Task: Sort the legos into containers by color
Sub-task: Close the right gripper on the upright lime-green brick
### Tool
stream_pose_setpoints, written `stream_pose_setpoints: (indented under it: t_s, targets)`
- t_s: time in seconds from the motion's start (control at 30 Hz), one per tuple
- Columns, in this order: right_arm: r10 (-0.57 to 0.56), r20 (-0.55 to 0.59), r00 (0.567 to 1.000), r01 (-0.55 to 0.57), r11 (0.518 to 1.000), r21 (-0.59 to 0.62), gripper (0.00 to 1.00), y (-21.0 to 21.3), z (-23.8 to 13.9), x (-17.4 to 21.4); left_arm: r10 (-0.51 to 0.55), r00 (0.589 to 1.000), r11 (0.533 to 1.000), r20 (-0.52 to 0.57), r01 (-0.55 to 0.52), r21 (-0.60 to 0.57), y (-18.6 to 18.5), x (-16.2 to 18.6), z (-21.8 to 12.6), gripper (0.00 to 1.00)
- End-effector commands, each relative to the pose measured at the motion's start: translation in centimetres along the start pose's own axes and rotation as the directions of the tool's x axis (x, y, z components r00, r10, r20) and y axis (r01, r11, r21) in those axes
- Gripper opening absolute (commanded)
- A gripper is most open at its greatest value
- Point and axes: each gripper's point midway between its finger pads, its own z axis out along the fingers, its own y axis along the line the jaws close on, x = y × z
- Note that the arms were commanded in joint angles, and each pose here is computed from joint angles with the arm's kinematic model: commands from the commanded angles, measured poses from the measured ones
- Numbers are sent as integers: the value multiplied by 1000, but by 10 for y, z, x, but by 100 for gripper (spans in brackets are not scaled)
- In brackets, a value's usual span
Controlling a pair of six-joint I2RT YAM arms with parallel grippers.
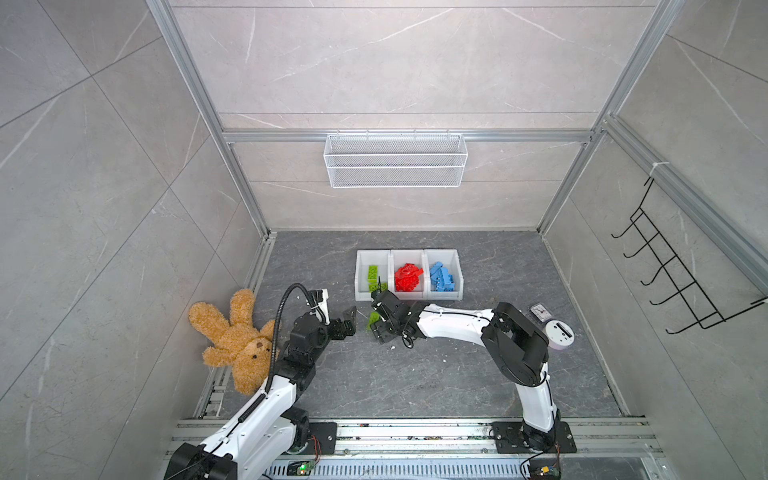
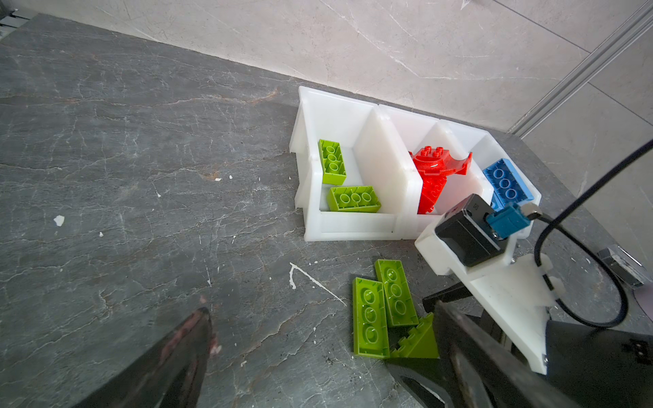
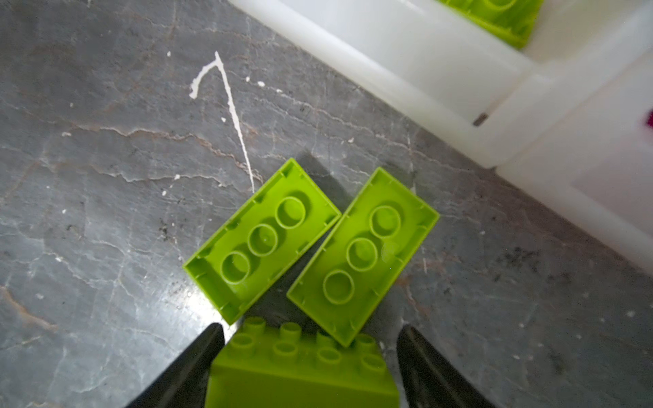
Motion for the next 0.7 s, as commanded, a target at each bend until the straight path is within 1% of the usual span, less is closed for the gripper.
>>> stream_pose_setpoints:
  t_s: [0.0, 0.1, 0.17, 0.23, 0.37, 0.47, 0.57, 0.67]
  targets:
    - [19, 8, 1000, -19, 1000, 6, 78, 1, -5, -2, 10, 1000, 1000, 28, -10, 12, -3, -7, 0, 99]
    - [31, 27, 999, -31, 1000, 0, 74, 1, -11, -4, 8, 1000, 1000, 27, -8, 16, -4, -7, 1, 99]
    - [41, 48, 998, -41, 999, -7, 68, 1, -16, -6, 6, 1000, 1000, 27, -6, 15, -4, -7, 1, 99]
    - [40, 53, 998, -39, 999, -11, 65, 0, -21, -6, 7, 1000, 1000, 28, -8, 13, -3, -7, 1, 99]
    - [29, 59, 998, -29, 1000, -10, 61, -2, -32, -6, 8, 1000, 1000, 26, -8, 16, -4, -7, 0, 99]
    - [27, 81, 996, -26, 1000, -14, 60, -2, -41, -12, 8, 999, 1000, 33, -9, 15, -4, -8, -1, 99]
    - [20, 112, 994, -18, 1000, -21, 60, -1, -49, -25, 6, 999, 1000, 33, -7, 12, -3, -8, 0, 99]
    - [-15, 156, 988, 18, 1000, -19, 60, 1, -58, -47, -4, 1000, 1000, 29, 3, 11, -3, -6, 1, 99]
